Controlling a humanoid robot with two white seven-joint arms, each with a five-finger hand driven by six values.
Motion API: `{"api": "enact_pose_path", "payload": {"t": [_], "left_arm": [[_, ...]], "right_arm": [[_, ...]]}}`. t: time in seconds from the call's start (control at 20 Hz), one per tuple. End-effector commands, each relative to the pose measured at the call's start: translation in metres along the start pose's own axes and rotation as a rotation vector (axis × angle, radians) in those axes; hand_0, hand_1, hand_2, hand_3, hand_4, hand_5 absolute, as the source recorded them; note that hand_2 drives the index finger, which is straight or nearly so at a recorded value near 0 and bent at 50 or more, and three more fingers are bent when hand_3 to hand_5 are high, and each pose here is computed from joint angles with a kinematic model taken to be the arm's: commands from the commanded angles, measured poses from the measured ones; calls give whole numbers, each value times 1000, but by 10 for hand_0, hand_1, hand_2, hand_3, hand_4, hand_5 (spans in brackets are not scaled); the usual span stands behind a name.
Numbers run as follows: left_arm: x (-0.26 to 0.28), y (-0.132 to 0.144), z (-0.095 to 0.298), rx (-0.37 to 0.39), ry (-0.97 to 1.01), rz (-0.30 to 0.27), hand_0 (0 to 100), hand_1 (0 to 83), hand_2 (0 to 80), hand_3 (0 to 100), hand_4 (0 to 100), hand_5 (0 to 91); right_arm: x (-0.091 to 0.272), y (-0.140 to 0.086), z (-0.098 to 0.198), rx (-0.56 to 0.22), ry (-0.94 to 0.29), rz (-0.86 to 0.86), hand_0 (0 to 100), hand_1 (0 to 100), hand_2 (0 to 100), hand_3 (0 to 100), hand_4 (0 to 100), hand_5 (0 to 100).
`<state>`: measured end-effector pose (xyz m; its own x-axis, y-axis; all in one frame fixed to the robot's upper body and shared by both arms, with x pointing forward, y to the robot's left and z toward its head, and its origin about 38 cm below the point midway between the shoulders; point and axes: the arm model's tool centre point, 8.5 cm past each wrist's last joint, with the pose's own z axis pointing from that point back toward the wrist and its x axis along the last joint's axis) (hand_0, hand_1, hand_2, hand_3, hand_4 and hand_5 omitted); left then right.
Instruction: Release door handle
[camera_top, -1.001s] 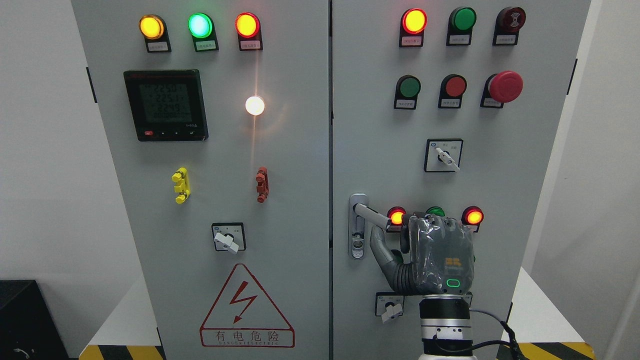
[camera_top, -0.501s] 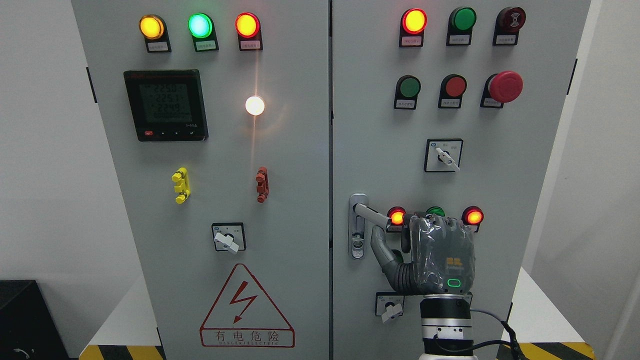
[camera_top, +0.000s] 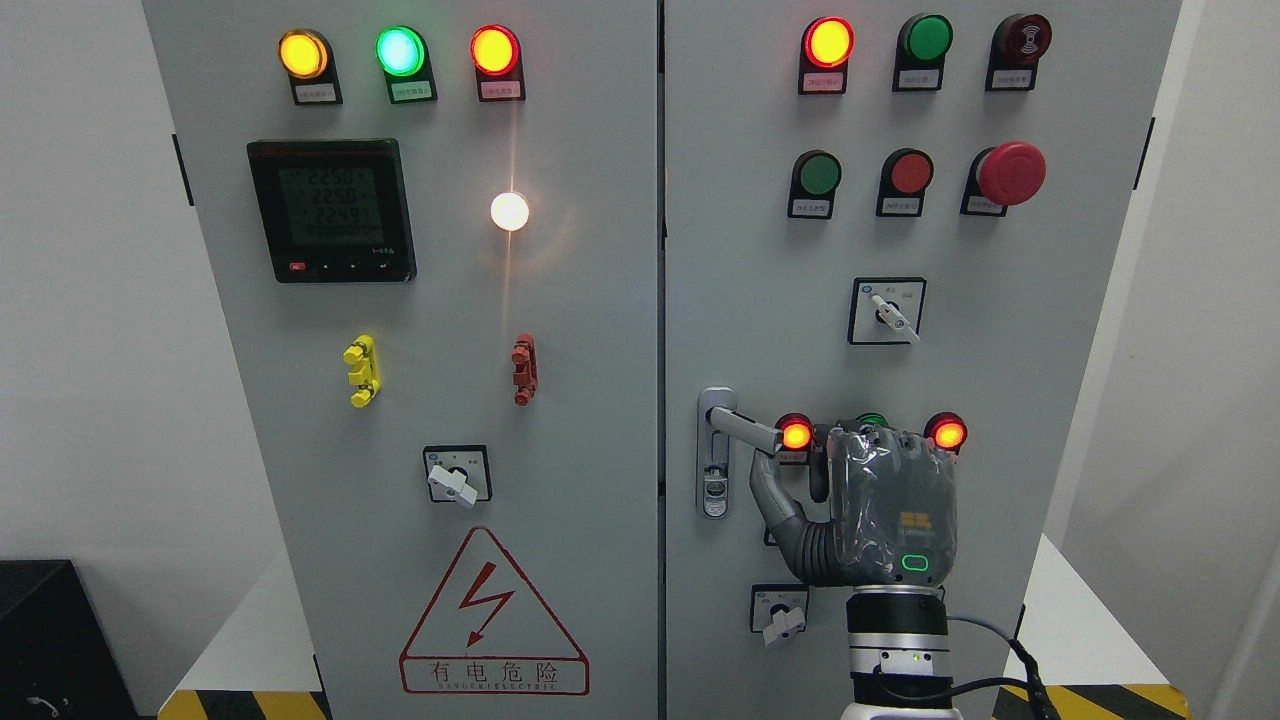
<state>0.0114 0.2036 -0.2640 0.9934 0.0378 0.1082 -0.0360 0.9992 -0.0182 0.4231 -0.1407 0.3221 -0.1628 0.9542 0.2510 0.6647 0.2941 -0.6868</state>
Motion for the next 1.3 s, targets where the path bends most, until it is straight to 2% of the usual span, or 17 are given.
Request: {"api": "enact_pose_path", "payload": {"t": [0.0,1.25], "left_arm": [[7,1,0,3,3,-4,120,556,0,0,0,0],[7,1,0,3,3,-2,120,556,0,0,0,0]], "right_arm": [[-3,-1,-1,-2,6,3,486,389,961,1000,963,1000],[-3,0,-1,7,9,-33,538,375,953,1000,964,1000]]}}
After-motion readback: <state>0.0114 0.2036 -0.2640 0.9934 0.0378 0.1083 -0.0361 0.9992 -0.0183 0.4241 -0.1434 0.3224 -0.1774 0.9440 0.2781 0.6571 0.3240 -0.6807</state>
